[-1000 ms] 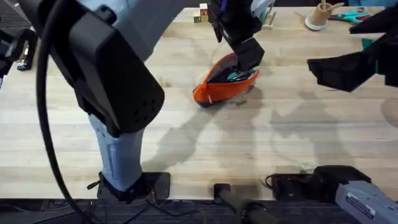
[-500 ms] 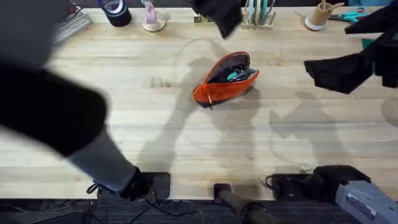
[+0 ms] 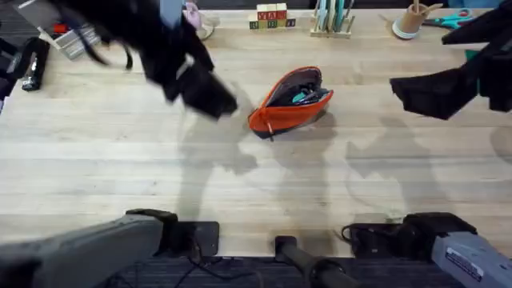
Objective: Unzip the bag, pick up the pens from the table one at a time and place them inside, then zip the bag closed.
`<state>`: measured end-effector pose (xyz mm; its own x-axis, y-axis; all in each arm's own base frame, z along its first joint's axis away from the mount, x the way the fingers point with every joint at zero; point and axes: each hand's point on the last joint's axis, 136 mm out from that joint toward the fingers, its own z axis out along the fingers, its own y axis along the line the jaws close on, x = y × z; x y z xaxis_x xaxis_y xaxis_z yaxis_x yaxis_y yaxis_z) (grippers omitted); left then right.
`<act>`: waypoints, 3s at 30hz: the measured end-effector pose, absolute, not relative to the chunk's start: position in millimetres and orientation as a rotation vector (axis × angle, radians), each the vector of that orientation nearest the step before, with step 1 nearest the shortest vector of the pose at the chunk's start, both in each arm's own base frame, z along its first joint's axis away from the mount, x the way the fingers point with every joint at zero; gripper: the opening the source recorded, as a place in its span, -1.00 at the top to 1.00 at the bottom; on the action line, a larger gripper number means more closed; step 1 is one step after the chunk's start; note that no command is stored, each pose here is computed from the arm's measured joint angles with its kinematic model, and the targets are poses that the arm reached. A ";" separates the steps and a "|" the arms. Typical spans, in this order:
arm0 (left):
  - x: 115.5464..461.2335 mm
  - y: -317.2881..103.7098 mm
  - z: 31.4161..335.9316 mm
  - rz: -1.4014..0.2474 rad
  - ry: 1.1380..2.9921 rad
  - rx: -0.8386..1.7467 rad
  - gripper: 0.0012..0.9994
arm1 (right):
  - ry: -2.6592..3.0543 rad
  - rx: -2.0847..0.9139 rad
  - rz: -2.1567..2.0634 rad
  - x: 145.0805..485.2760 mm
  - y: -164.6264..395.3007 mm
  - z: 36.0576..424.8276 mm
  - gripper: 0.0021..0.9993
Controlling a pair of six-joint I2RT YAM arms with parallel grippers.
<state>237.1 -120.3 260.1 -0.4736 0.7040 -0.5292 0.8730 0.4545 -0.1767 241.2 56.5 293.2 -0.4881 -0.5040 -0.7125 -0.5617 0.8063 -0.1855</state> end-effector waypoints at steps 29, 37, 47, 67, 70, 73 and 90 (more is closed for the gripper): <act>203.9 -77.7 191.7 -0.339 2.035 1.449 -0.99 | 2.225 -0.838 0.207 250.7 74.2 276.9 -1.00; 213.6 -88.4 185.2 -0.531 2.039 1.387 -0.99 | 2.219 -0.837 0.204 251.8 74.2 277.9 -1.00; 219.4 -89.3 179.7 -0.567 2.050 1.378 -0.99 | 2.226 -0.834 0.208 250.8 74.2 277.1 -1.00; 219.5 -88.9 179.4 -0.563 2.053 1.380 -0.99 | 2.104 -0.856 0.633 229.9 123.2 299.5 -0.99; 219.5 -88.9 179.3 -0.563 2.053 1.380 -0.99 | 2.124 -0.791 0.725 226.1 129.1 303.1 -1.00; 219.5 -88.9 179.3 -0.563 2.053 1.380 -0.99 | 2.162 -0.703 0.800 224.2 131.9 305.2 -1.00; 219.5 -88.9 179.3 -0.563 2.053 1.380 -0.99 | 2.325 -0.340 1.034 219.9 137.0 304.9 -1.00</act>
<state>219.5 -88.9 179.3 -0.2834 0.6758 -0.6804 0.9284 0.3710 -0.0183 219.9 137.0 304.9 -0.8073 -0.0016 -0.5902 -0.4393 0.6694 0.5991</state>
